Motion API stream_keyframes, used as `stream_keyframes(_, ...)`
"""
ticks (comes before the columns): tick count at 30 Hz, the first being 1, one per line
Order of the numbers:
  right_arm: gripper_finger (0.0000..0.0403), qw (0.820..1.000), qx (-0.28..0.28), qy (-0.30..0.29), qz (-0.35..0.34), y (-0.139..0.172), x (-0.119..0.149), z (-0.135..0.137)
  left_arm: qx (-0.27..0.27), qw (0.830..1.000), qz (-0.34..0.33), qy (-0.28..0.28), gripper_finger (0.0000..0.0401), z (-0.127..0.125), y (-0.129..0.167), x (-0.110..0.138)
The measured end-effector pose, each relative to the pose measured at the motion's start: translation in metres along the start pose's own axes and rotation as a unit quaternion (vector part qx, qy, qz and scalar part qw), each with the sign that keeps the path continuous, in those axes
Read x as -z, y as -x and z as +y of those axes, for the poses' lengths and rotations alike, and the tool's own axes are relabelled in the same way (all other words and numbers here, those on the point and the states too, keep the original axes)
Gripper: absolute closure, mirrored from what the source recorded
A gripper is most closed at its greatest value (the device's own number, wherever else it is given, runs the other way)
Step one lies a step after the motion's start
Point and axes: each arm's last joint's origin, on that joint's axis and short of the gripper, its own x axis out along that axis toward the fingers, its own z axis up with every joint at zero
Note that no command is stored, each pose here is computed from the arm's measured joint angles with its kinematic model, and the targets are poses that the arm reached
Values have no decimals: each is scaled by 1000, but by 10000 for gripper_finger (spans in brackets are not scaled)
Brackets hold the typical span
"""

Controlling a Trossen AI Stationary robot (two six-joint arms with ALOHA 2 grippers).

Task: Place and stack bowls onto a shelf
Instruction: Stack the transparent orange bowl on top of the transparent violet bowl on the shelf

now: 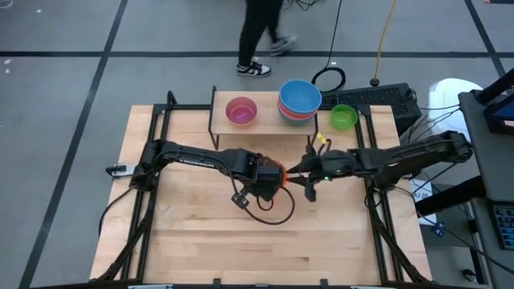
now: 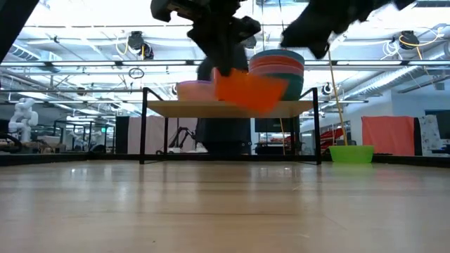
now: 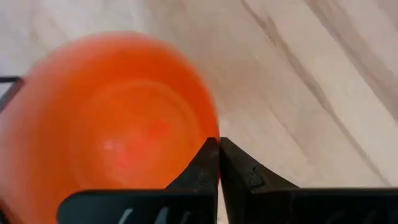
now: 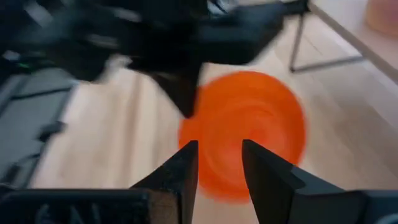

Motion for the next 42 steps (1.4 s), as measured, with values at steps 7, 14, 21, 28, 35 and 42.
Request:
stream_keyframes(7, 290, 996, -55, 12, -66, 42, -15, 6, -50, 995, -13, 80, 401, -1, 29, 5)
stream_keyframes(14, 298, 990, -77, 53, -107, 70, -19, 11, -119, 975, -61, 179, 401, -5, 87, 22)
stream_keyframes(21, 298, 985, -84, 82, -125, 80, -20, 13, -230, 918, -94, 308, 401, 6, 140, 58)
stream_keyframes(28, 298, 985, -83, 83, -124, 79, -19, 14, -232, 863, -104, 436, 401, 46, 148, 101)
stream_keyframes(35, 298, 986, -83, 82, -123, 79, -19, 14, -209, 845, -113, 479, 401, 79, 148, 140)
stream_keyframes(42, 298, 985, -83, 82, -124, 79, -19, 14, -171, 846, -119, 491, 401, 100, 141, 164)
